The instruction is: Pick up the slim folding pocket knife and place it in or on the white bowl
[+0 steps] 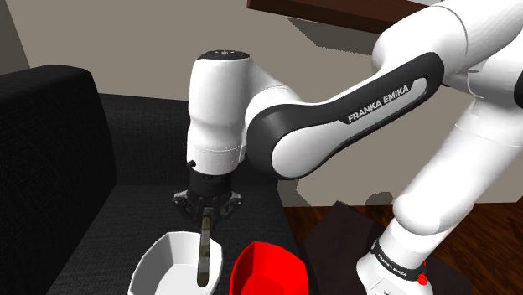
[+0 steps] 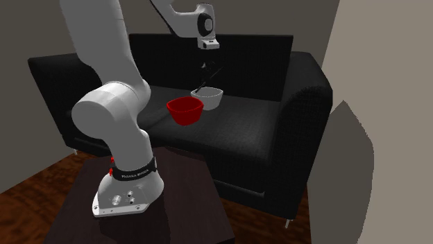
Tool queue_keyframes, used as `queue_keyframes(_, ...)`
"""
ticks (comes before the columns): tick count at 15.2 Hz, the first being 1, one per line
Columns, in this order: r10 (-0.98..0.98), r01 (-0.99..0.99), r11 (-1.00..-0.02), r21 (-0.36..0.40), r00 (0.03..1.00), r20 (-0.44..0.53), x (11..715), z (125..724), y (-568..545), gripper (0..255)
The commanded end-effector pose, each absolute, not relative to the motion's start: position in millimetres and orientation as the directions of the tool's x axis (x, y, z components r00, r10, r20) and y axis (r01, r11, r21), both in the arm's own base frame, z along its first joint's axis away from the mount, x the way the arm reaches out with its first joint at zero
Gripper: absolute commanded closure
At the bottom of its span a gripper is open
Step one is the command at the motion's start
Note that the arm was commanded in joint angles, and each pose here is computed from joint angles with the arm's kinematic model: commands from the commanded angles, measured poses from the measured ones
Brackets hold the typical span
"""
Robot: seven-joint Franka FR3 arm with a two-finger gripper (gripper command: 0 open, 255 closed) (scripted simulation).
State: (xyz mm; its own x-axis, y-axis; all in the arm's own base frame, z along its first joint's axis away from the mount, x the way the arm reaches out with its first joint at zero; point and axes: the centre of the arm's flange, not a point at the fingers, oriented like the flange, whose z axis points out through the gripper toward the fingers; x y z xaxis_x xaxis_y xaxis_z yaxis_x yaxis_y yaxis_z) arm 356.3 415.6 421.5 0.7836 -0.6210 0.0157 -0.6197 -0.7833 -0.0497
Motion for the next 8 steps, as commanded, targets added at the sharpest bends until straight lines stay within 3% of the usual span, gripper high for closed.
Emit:
queue_keyframes(1,-0.625,-0.624,-0.78,-0.055,0.78,0.022,357,422,441,255)
queue_keyframes(8,-0.625,-0.624,-0.78,-0.055,0.78,0.022,357,403,479,255)
